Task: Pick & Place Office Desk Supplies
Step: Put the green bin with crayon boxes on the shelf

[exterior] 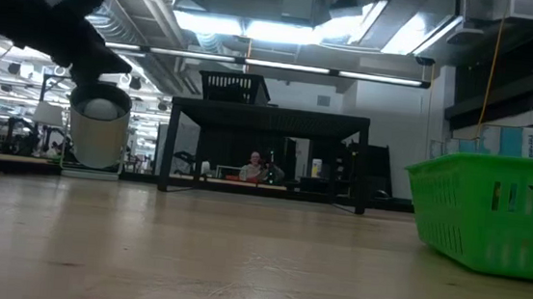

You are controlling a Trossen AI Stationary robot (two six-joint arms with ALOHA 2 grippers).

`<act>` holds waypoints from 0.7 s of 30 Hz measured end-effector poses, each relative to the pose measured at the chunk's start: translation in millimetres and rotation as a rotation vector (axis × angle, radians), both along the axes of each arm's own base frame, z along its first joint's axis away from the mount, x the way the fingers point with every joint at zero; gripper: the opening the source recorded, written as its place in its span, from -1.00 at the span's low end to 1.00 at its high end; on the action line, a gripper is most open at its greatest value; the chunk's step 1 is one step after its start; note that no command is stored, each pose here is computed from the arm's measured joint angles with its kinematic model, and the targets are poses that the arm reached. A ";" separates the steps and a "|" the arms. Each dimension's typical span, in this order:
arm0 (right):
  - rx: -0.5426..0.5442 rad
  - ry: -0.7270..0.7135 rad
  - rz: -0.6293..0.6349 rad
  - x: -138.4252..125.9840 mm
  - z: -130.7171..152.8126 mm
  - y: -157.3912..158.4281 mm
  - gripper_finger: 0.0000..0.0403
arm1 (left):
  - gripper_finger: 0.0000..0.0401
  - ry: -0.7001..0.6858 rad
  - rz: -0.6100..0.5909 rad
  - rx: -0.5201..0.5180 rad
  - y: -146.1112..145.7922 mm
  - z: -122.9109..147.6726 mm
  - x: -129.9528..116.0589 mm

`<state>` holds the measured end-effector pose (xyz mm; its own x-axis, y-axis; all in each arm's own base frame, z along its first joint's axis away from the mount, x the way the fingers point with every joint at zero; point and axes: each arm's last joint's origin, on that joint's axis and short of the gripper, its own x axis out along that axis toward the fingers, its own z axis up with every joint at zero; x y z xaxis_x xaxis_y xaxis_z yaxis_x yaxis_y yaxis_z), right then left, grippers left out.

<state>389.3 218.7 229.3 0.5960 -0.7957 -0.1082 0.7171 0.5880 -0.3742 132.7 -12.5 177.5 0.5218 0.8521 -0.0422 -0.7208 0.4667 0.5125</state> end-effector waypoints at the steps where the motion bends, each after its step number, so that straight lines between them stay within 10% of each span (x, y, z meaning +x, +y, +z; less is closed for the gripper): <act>1: -0.008 0.007 0.003 -0.7 0.0 1.2 0.31 | -0.99 0.013 0.040 0.012 -0.4 0.6 3.0; 8: -0.015 0.009 0.029 -7.2 0.2 12.0 0.31 | -0.99 0.108 0.207 0.072 -1.6 2.3 29.4; 21: -0.031 -0.001 0.128 -38.1 4.0 51.1 0.31 | -0.99 0.213 -0.080 -0.018 -28.1 -24.3 79.8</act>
<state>351.2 269.8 233.3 0.6932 -0.7159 -0.0836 0.6372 0.6630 -0.3930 212.6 -40.6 153.2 0.5650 0.8066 -0.1737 -0.5574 0.5284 0.6404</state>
